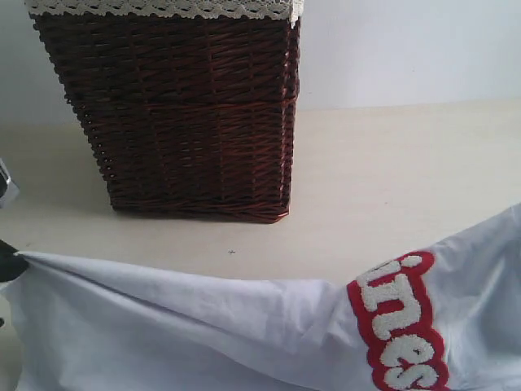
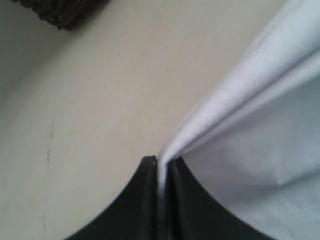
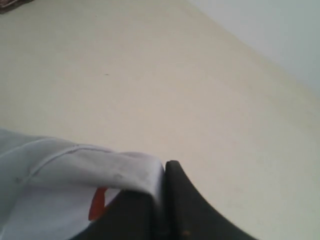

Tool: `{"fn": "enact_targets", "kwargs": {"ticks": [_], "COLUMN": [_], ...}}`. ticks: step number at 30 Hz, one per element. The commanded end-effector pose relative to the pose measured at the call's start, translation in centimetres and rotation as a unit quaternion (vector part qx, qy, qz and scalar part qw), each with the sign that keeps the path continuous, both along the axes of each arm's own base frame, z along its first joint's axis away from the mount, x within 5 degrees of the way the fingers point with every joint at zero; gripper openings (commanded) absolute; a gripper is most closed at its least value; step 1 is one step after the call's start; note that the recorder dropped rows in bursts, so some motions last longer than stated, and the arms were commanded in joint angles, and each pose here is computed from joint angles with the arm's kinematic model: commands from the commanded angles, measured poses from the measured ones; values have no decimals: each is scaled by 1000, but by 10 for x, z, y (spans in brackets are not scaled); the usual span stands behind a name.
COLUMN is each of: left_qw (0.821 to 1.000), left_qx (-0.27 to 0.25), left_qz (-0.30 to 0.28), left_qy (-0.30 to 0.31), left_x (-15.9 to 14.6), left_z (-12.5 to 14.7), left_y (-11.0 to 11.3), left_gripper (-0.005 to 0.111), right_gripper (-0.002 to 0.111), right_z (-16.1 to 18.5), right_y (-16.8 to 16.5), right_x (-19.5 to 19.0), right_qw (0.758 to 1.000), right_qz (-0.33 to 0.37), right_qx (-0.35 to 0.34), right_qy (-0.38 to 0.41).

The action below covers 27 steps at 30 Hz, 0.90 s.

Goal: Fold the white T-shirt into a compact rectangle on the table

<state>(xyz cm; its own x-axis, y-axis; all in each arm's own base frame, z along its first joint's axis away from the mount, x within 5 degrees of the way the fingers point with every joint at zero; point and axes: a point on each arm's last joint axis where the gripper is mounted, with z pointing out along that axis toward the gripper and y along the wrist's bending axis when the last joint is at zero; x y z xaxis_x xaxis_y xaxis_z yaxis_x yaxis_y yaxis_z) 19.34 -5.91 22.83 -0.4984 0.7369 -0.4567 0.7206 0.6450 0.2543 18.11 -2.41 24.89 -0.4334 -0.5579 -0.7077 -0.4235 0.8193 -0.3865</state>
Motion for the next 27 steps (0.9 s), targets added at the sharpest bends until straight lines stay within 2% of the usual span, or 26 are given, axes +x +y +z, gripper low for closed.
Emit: {"fn": "enact_targets", "kwargs": {"ticks": [1,2,3,4,5,8,9,12,13,17,19,20,21,22,23,25,26,27], "left_qw": [997,994,991,989,987,986,987,990,991,984,971,959,953,942,935,908,888,877], "left_qx": [-4,-6,-11,-13,-15,-16,-14,-7,-6,-13,-26,-35,-40,-46,-48,-64,-90,-111], "left_qz": [1,2,6,9,12,18,18,18,18,23,29,33,34,32,30,31,42,51], "left_qy": [-83,-105,-132,-146,-163,-166,-159,-137,-133,-176,-235,-278,-298,-330,-349,-412,-449,-465], "left_x": [25,30,37,41,48,57,59,63,64,70,74,75,73,66,61,40,24,14], "left_z": [-4,-3,-3,-4,-7,-17,-21,-34,-37,-33,-20,-7,1,19,30,65,87,98], "left_y": [-4,-4,-5,-6,-7,-9,-9,-10,-11,-11,-11,-10,-10,-8,-6,-1,4,6], "left_gripper": [1,4,13,20,36,66,80,98,99,98,98,98,98,94,90,64,36,24], "right_gripper": [14,20,33,40,49,55,56,58,58,58,58,57,57,54,52,30,9,1], "right_z": [-9,-11,-16,-19,-24,-31,-32,-29,-24,12,36,64,77,101,110,137,153,159], "right_y": [-3,-4,-7,-9,-13,-23,-25,-31,-33,-40,-43,-45,-46,-43,-42,-32,-24,-21], "right_x": [18,20,24,27,31,40,42,53,58,78,87,94,95,93,91,73,57,50], "right_qw": [1000,1000,1000,1000,999,993,991,989,988,985,980,975,972,966,963,955,949,946], "right_qz": [8,11,7,-4,-35,-104,-120,-136,-138,-144,-148,-145,-143,-133,-130,-104,-84,-81], "right_qx": [12,10,5,8,23,57,62,63,62,68,74,69,66,72,74,76,75,77], "right_qy": [-21,-21,-17,-12,-6,1,2,-2,-9,-70,-110,-153,-173,-209,-222,-267,-296,-305]}}
